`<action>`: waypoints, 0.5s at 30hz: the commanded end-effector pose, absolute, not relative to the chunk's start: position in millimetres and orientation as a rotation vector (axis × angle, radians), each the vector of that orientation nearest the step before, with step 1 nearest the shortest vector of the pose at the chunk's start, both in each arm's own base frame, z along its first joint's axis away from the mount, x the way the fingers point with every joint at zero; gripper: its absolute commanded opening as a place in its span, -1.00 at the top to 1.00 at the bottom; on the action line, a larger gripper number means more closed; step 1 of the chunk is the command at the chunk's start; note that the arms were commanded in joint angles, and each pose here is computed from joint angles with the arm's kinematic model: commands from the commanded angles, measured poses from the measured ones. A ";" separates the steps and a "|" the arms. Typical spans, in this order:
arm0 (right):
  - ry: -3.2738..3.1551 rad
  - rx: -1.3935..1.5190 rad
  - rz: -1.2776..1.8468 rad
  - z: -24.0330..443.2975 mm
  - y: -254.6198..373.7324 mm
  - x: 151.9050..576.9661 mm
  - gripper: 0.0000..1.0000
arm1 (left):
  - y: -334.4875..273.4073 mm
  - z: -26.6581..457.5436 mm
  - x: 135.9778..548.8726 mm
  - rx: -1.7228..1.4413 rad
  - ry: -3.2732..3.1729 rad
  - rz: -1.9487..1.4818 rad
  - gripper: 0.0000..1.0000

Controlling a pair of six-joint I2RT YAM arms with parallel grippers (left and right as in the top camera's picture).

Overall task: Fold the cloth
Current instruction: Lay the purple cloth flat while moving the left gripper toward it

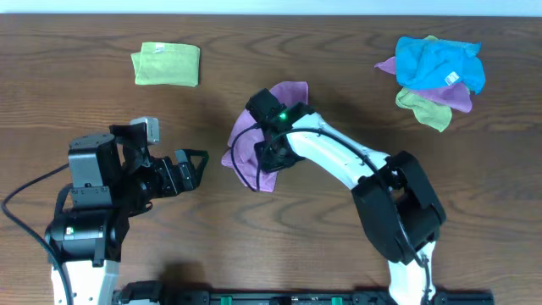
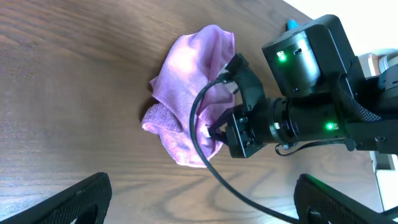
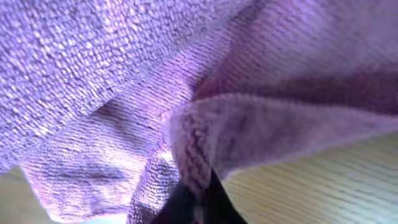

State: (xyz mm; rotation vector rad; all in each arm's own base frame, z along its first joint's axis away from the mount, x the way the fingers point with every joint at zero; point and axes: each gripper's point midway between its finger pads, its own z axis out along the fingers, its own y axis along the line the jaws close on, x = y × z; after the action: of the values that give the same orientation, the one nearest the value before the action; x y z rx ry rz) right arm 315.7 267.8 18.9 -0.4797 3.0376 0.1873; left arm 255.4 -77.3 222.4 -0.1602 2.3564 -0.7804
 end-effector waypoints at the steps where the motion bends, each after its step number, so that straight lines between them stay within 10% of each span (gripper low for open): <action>1: 3.027 -0.474 0.147 24.2 263.3 316.4 0.97 | -79.6 230.0 255.6 -0.156 2.343 -0.803 -0.90; 15: 2.893 -0.297 -0.271 90.5 189.2 326.8 0.97 | -79.3 205.1 263.0 -0.398 2.446 -0.886 -0.90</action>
State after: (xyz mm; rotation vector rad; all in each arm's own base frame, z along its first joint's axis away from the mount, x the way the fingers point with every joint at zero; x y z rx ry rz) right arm 313.5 210.6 73.2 -0.4025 2.9673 -0.1581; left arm 258.2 -77.8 209.1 -0.2896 2.4197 -0.8327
